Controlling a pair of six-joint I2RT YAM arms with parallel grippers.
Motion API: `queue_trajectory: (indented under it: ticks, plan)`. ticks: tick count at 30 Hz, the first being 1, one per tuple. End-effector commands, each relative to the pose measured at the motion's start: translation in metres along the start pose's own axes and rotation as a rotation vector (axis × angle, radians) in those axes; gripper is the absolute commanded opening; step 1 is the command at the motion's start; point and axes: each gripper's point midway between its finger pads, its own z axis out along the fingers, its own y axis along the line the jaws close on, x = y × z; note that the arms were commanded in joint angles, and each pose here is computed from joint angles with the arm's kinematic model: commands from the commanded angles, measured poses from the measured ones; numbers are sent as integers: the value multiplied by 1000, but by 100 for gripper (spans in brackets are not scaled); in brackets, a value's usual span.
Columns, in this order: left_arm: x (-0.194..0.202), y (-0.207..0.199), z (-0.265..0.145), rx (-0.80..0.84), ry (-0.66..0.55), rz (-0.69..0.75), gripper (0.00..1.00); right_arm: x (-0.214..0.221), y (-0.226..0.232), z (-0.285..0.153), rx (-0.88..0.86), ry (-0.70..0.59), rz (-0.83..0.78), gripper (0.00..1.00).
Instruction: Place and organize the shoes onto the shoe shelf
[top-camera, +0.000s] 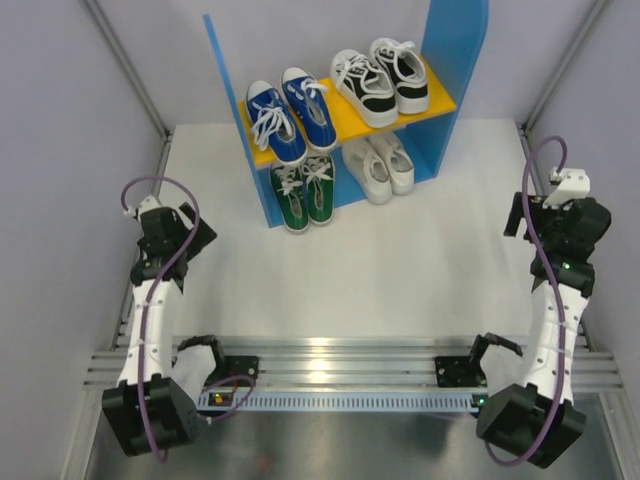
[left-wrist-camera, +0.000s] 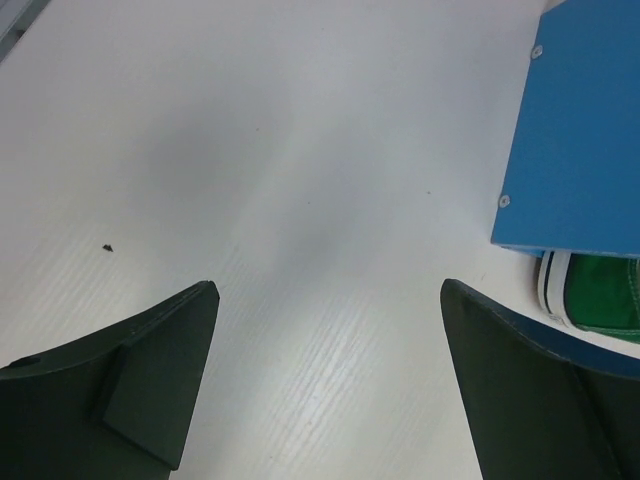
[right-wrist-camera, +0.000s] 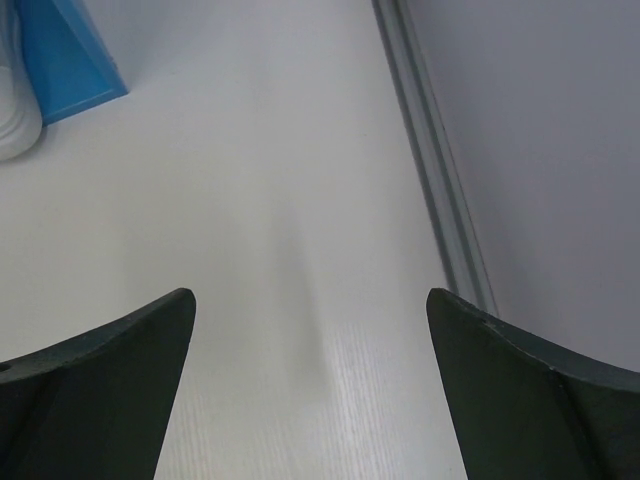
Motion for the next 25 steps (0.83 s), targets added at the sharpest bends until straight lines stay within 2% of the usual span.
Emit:
queue_trajectory:
  ticks: [1, 6, 13, 22, 25]
  plan:
    - [-20, 1, -15, 26, -170, 15, 98, -13, -17, 0, 134, -109, 128, 100]
    - [-25, 3, -22, 35, -221, 17, 98, -5, -24, -2, 193, -95, 187, 100]
    - [-15, -5, -18, 78, -174, 24, 98, -1, -40, -10, 290, -115, 229, 99]
    - [-15, -7, -20, 96, -175, 37, 98, -1, -35, -10, 256, -96, 213, 100]
    - [-15, -8, -21, 100, -177, 41, 98, -2, -32, -7, 222, -102, 148, 100]
